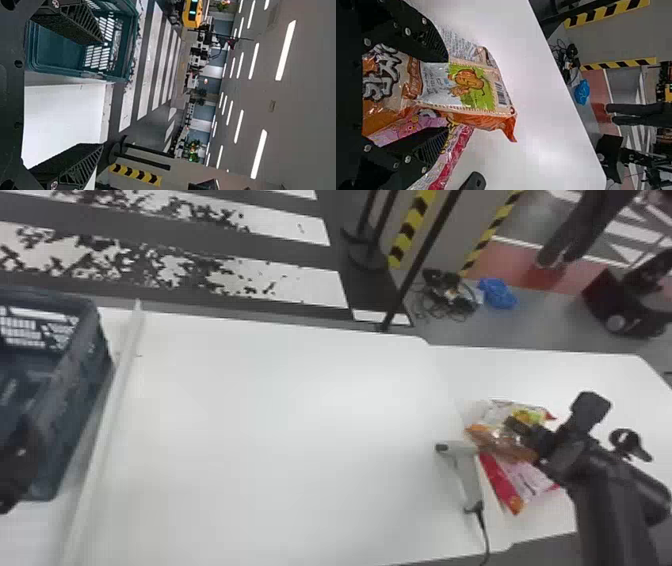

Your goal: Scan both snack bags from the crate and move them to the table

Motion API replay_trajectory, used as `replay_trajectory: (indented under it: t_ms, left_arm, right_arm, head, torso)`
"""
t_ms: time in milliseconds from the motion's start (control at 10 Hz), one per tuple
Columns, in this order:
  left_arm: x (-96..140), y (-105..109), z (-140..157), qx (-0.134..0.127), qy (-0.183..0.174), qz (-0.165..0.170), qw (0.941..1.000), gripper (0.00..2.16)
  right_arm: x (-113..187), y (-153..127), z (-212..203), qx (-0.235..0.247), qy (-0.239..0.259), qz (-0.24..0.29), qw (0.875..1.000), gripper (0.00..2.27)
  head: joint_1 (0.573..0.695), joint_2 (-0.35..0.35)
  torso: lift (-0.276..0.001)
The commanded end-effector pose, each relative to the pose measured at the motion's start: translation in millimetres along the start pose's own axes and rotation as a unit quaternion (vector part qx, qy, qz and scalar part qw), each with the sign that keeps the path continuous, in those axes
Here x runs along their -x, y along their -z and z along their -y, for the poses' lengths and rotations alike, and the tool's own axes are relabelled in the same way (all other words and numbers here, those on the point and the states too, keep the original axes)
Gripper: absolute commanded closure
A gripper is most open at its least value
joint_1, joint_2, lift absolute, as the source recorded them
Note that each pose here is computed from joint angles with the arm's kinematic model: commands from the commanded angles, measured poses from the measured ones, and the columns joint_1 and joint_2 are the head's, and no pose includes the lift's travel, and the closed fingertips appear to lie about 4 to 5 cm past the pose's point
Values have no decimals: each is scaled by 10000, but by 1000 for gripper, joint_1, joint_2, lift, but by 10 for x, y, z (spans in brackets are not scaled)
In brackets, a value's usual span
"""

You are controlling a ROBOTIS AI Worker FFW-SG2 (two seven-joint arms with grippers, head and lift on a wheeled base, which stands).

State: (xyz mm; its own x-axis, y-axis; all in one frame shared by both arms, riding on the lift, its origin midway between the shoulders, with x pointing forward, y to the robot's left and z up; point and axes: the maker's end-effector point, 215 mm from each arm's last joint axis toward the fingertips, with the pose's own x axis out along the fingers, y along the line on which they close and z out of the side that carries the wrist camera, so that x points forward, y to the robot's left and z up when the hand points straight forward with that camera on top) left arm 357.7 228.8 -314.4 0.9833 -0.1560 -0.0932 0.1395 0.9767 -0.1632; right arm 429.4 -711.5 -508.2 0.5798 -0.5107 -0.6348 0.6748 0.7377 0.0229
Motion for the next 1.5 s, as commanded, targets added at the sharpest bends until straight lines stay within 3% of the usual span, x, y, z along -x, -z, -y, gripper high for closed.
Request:
replay_trajectory:
  t_ms: [0, 300, 500, 900, 1100, 1400]
  left_arm:
    - [-11, -5, 61, 1, 40, 9, 10000, 76]
    - [-18, -64, 169, -6, 120, 62, 9999, 76]
    - [-15, -99, 226, 2, 158, 111, 9998, 76]
    - [-111, -109, 375, -82, 141, 170, 9997, 76]
    - [-142, -98, 526, -104, 158, 173, 9997, 76]
    - [-78, 137, 496, -32, 35, -100, 9999, 76]
  right_arm:
    - [169, -26, -42, 127, -118, 136, 9998, 73]
    - [724, -314, -503, 328, -622, 907, 9934, 73]
    - [1361, -297, -948, 322, -1455, 1238, 9811, 73]
    - [2493, 77, -1888, 315, -2503, 1922, 9484, 53]
    - [3191, 312, -2550, 624, -2898, 2429, 9236, 53]
    - [3864, 863, -3191, 843, -3401, 2558, 9010, 53]
  head:
    - [695, -350]
    - [695, -350]
    - [695, -350]
    - [695, -350]
    - [695, -345]
    - [695, -205]
  torso:
    - [-87]
    - [-87]
    - [-87]
    - [-87]
    - [-87]
    - [-87]
